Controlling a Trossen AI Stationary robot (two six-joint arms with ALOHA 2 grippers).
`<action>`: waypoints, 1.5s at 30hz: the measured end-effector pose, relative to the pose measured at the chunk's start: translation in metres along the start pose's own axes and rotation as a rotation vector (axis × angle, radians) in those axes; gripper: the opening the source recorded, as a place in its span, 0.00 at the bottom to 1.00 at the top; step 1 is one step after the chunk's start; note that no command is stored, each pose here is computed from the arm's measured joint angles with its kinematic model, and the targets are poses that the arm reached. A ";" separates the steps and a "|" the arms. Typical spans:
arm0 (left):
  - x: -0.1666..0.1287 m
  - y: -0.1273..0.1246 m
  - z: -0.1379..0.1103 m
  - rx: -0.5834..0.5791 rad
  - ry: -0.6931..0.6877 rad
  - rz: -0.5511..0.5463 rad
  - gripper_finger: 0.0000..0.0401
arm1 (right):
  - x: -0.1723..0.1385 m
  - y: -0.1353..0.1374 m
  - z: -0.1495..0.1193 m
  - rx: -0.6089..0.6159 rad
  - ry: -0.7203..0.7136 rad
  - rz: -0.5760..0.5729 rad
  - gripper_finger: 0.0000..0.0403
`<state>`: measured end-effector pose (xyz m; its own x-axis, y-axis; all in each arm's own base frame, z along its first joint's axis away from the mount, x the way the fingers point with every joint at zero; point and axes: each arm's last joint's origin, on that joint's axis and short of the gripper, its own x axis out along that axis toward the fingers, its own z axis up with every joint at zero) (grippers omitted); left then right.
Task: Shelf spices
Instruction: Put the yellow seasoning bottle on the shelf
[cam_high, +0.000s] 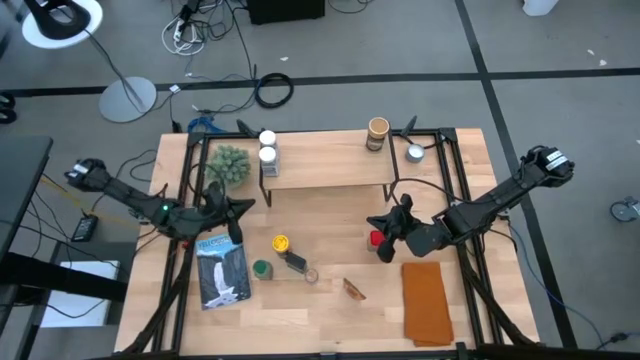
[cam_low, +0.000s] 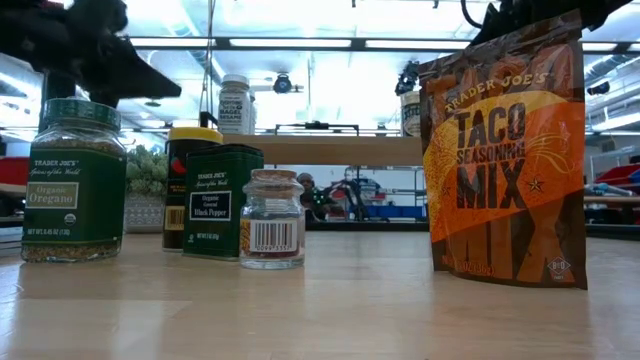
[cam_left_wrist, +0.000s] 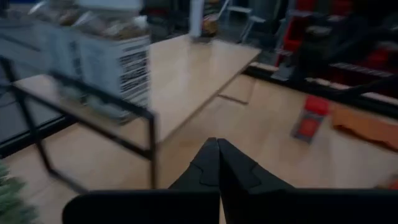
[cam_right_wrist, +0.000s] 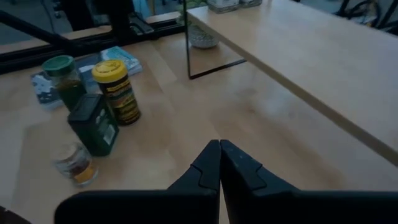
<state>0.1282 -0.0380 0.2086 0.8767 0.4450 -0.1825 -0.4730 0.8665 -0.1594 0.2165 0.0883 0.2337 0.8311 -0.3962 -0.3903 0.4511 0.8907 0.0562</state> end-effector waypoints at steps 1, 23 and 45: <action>-0.002 -0.004 0.000 -0.002 -0.010 -0.011 0.00 | 0.001 0.000 0.001 0.006 0.007 0.016 0.02; -0.008 -0.036 -0.018 0.056 -0.002 -0.093 0.00 | 0.121 0.056 0.073 -0.366 0.062 0.262 0.06; -0.008 -0.037 -0.020 0.024 0.020 -0.118 0.00 | 0.222 0.128 0.093 -0.696 0.315 0.387 0.82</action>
<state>0.1370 -0.0777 0.1968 0.9242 0.3350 -0.1833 -0.3639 0.9180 -0.1573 0.4892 0.0937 0.2395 0.7093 -0.0471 -0.7033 -0.2345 0.9252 -0.2984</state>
